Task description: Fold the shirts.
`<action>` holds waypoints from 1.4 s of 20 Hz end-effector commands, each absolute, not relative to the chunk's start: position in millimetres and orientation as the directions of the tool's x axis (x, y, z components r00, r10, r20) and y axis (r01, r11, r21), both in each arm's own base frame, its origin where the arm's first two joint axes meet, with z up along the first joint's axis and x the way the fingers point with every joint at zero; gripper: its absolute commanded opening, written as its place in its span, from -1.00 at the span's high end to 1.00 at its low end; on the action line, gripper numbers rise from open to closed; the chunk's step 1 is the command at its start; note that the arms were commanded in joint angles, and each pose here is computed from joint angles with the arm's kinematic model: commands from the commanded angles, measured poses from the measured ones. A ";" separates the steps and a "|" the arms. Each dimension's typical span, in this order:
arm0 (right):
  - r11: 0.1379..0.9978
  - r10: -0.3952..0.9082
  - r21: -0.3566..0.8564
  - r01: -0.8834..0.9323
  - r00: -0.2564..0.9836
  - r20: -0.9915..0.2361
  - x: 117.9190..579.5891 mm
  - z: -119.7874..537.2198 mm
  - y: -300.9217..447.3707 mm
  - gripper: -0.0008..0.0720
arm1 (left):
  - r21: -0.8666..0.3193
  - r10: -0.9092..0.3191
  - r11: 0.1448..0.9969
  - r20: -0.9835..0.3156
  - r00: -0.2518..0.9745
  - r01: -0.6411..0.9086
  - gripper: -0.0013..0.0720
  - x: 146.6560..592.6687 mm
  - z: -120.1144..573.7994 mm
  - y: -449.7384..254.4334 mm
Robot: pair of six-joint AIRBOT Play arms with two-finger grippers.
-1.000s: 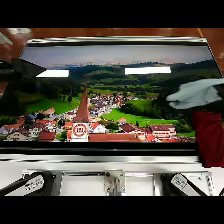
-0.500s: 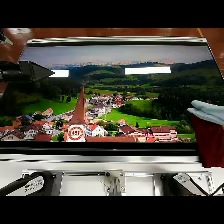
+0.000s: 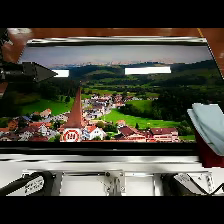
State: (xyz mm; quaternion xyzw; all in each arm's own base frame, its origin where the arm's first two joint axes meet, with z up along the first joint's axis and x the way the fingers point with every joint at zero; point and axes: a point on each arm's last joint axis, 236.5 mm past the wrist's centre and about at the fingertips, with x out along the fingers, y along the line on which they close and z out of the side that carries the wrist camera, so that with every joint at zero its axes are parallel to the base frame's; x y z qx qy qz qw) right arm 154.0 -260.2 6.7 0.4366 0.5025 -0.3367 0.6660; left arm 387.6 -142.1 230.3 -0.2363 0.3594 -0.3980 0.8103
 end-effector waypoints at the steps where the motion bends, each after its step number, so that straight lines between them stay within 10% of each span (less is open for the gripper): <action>1: 0.385 -0.018 0.135 0.913 0.153 -0.988 125.9 -12.6 -260.4 -0.64 | -0.669 -0.815 0.572 -0.394 0.425 0.476 0.85 387.5 230.3 -142.3; 5: 0.385 -0.051 0.161 0.909 0.194 -0.980 134.6 1.0 -265.2 -0.66 | -0.665 -0.808 0.578 -0.389 0.441 0.472 0.85 391.4 231.6 -140.8; 9: 0.479 -0.308 0.324 0.816 0.502 -0.808 216.8 109.8 -308.5 -0.65 | -0.626 -0.690 0.701 -0.474 0.547 0.342 0.87 417.5 215.8 -123.7; 12: 0.700 -0.322 0.302 0.647 0.663 -0.676 296.1 172.2 -264.6 -0.65 | -0.266 -0.317 0.948 -0.759 0.569 0.174 0.87 426.6 160.0 -91.0; 15: 0.872 -0.127 0.187 0.452 0.579 -0.805 335.1 130.0 -171.3 -0.65 | 0.052 -0.037 0.980 -0.899 0.436 0.191 0.83 407.9 116.0 -87.0; 17: 0.912 0.007 0.173 0.373 0.407 -0.913 330.7 84.9 -121.8 -0.66 | 0.036 -0.045 0.968 -0.950 0.308 0.250 -0.55 391.6 85.3 -110.3; 18: 0.918 0.055 0.183 0.353 0.344 -0.937 328.5 71.3 -104.8 -0.66 | 0.014 -0.053 0.966 -0.967 0.249 0.259 -0.76 384.6 72.3 -117.0; 28: 0.941 0.123 0.204 0.269 0.288 -0.950 334.1 59.7 -66.5 -0.66 | -0.015 -0.074 0.965 -0.973 0.219 0.262 -0.76 389.0 56.6 -125.5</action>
